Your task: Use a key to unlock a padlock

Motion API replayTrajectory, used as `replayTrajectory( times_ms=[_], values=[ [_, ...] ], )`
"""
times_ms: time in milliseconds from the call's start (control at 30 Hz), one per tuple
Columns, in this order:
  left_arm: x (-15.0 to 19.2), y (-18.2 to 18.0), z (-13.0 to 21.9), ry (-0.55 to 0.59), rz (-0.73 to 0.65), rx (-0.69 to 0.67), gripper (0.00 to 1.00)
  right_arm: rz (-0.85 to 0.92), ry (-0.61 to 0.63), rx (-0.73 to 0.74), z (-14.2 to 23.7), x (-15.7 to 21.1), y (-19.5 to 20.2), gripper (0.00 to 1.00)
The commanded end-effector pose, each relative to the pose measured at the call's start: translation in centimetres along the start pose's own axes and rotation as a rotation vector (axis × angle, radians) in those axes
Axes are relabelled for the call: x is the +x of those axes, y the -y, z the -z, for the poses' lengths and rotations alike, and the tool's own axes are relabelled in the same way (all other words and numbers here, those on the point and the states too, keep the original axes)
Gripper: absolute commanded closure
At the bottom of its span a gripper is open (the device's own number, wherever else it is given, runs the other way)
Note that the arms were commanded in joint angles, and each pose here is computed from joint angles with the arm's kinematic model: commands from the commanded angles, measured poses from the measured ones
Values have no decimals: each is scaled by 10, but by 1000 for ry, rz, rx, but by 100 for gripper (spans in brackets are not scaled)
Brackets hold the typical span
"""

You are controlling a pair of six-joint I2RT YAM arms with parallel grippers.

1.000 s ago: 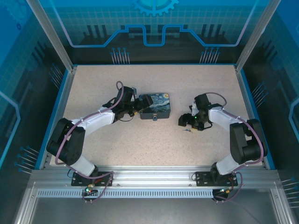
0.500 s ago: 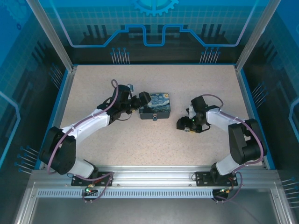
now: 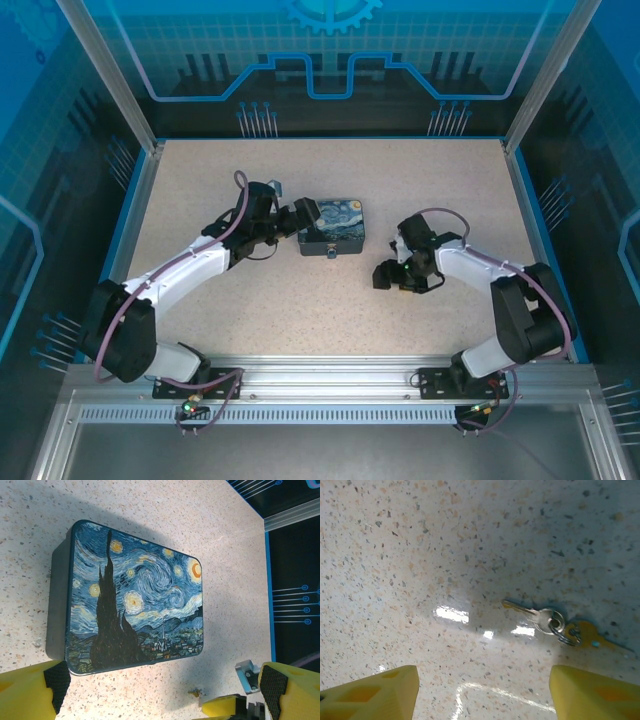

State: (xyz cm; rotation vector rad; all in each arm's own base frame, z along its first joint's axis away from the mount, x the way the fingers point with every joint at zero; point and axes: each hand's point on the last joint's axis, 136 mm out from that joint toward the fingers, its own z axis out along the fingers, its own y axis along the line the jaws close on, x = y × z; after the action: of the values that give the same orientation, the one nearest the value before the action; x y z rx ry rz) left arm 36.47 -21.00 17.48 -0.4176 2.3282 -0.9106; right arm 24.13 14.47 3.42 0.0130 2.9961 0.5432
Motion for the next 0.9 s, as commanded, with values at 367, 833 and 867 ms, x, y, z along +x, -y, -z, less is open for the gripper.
replayTrajectory(
  times_ms=[367,833,867],
  values=[
    [-7,12,5,-8,-17,46,1,11,71,119,9,-42,9,24],
    [-10,18,11,3,-9,68,1,27,-29,104,-21,-3,10,26],
    [-9,18,10,0,-7,70,1,28,-31,105,-20,0,10,26]
  ],
)
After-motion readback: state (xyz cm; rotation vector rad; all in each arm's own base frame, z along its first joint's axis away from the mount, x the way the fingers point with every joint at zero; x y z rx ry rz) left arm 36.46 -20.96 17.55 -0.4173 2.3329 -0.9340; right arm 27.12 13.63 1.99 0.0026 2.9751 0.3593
